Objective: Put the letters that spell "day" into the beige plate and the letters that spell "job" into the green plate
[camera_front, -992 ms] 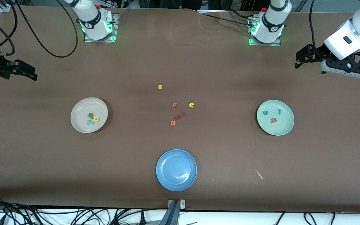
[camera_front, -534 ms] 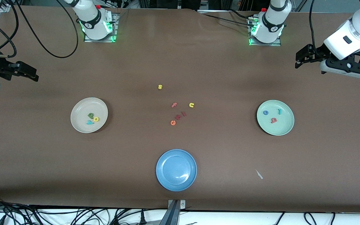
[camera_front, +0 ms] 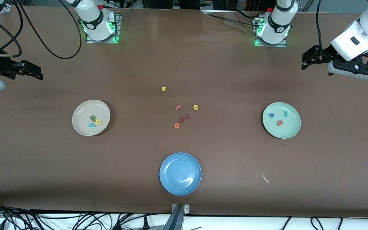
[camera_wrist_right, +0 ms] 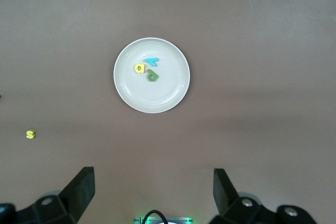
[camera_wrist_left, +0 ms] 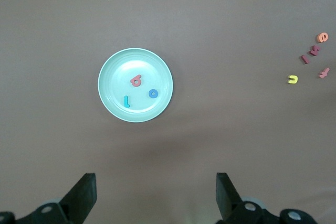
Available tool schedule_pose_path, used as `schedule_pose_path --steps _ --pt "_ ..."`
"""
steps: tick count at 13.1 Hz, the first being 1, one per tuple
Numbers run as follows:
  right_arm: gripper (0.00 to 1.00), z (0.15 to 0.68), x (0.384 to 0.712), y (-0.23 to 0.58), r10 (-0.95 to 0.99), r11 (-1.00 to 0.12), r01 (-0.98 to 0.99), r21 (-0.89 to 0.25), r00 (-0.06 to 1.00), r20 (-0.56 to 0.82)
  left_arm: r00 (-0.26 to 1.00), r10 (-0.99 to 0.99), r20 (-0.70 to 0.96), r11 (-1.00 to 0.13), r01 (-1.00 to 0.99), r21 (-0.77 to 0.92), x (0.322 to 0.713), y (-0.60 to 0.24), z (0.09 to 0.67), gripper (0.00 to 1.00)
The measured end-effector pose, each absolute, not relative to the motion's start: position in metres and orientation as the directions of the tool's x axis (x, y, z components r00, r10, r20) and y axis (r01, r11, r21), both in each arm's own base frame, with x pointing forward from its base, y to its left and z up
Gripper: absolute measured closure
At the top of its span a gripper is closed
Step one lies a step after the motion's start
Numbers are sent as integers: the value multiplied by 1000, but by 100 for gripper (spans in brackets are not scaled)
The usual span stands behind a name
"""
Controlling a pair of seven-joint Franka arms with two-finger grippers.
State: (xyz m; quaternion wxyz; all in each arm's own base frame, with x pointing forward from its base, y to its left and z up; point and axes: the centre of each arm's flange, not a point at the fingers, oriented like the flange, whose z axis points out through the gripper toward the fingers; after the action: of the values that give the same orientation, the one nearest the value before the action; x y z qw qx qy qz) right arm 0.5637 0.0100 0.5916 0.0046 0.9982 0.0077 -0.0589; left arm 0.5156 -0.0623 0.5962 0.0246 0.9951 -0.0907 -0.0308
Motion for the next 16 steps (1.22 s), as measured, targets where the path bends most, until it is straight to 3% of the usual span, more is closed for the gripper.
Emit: schedule_pose_path --steps 16 --pt "0 592 564 8 48 -999 49 6 992 -117 982 -182 -57 -982 -179 54 516 -62 596 0"
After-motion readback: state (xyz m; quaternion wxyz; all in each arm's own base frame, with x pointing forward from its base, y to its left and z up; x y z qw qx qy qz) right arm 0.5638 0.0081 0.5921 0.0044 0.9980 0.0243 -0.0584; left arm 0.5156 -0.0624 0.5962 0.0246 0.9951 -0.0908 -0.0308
